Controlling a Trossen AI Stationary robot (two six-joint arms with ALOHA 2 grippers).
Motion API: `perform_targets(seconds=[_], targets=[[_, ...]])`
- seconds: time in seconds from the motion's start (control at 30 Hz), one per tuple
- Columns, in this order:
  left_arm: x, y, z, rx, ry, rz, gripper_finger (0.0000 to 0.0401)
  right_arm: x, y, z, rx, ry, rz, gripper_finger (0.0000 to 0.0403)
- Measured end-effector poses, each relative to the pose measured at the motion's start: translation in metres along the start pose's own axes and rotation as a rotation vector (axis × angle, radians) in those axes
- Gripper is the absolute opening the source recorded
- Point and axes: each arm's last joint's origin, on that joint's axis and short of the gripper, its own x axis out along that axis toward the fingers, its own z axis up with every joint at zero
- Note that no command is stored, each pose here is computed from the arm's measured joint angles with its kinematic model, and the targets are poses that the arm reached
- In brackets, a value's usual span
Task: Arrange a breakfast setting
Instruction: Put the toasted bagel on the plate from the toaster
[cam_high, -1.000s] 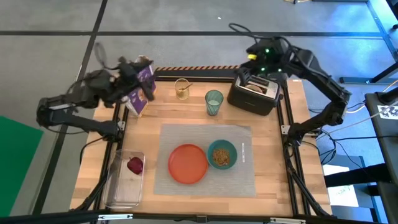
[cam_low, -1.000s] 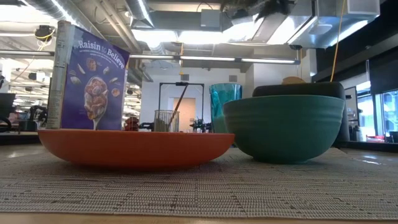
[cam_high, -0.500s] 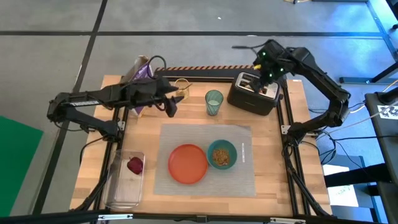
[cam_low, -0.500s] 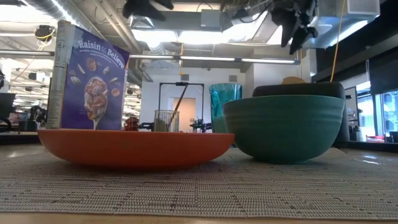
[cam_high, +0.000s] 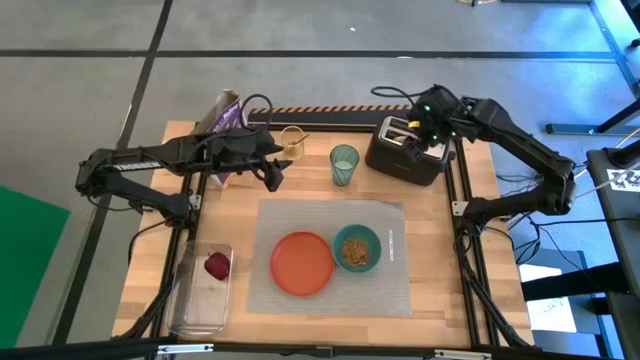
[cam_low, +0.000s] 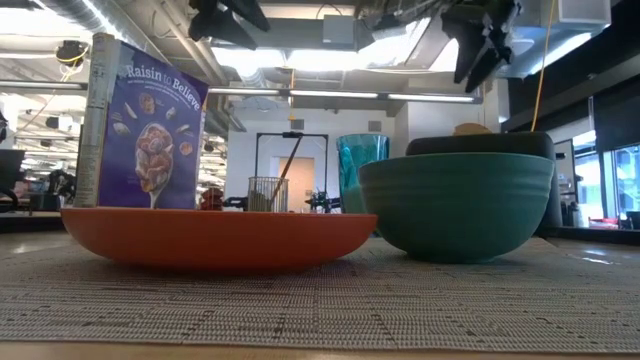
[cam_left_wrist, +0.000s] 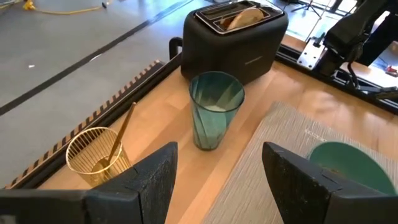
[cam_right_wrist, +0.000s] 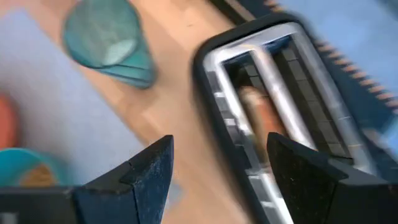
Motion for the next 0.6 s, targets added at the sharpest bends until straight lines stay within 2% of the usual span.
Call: perform_targets(seconds=[0.1,0.27,0.43,0.53,0.6], targets=[[0.000,0.001,0.001,0.004,-0.013,0.026,0.0230,-0.002,-0.002,-0.001,-0.062,-0.012,-0.064,0.0248],[0.000,0.002,0.001,0.002,-0.027,0.066,0.0230,-0.001,-0.002,0.002,-0.100,-0.033,-0.077,0.0248],[-0.001,-0.003,-0.001,-0.090,-0.003,-0.003,0.0230,-0.001,0.000,0.003,-0.079,-0.044,-0.015,0.0248],[-0.003,-0.008,-0.003,-0.078,0.006,-0.037,0.0230,-0.001,0.004,0.005,-0.078,-0.066,0.020,0.0248],[-0.004,-0.012,-0.004,-0.070,0.008,-0.047,0.0230,-0.001,0.011,0.005,-0.103,-0.071,0.003,0.0248]])
